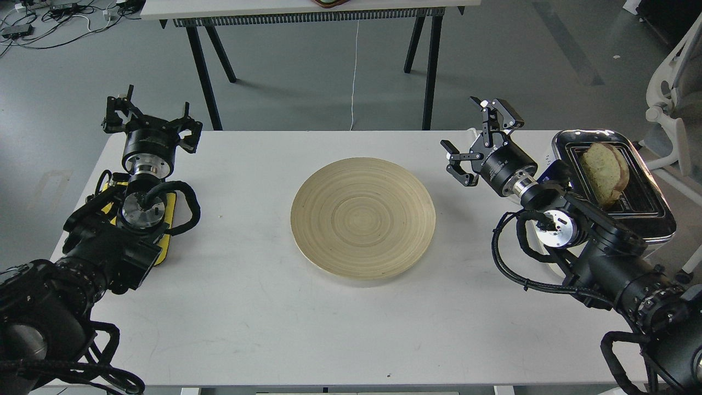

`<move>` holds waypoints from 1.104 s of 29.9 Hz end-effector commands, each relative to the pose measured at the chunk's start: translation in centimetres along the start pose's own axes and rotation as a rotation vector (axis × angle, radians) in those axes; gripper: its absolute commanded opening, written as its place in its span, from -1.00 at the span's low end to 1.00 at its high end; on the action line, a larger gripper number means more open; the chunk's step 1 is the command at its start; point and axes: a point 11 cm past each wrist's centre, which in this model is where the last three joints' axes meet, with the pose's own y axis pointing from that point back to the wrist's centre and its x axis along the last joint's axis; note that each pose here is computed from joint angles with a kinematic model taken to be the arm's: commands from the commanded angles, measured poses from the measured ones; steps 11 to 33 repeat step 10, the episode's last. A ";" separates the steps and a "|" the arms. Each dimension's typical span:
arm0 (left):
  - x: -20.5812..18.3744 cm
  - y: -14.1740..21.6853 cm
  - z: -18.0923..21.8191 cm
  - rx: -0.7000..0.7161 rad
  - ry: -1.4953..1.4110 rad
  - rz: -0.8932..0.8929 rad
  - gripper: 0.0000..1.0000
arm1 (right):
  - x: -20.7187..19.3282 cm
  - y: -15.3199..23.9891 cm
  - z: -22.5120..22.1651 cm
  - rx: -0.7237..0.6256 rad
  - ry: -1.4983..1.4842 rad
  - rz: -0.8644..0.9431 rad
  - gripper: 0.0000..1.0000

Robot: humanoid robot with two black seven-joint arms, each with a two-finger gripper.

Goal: Put bread in toaster with right arm

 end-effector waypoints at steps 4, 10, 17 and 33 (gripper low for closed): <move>0.0 0.0 0.0 0.000 0.000 0.000 1.00 | 0.5 0.1 0.5 0.014 -0.008 0.028 1.00; 0.0 0.0 0.0 0.000 0.000 0.000 1.00 | 0.7 0.2 0.4 0.024 -0.008 0.035 1.00; 0.0 0.0 0.0 0.000 0.000 0.000 1.00 | 0.7 0.2 0.4 0.024 -0.008 0.035 1.00; 0.0 0.0 0.0 0.000 0.000 0.000 1.00 | 0.7 0.2 0.4 0.024 -0.008 0.035 1.00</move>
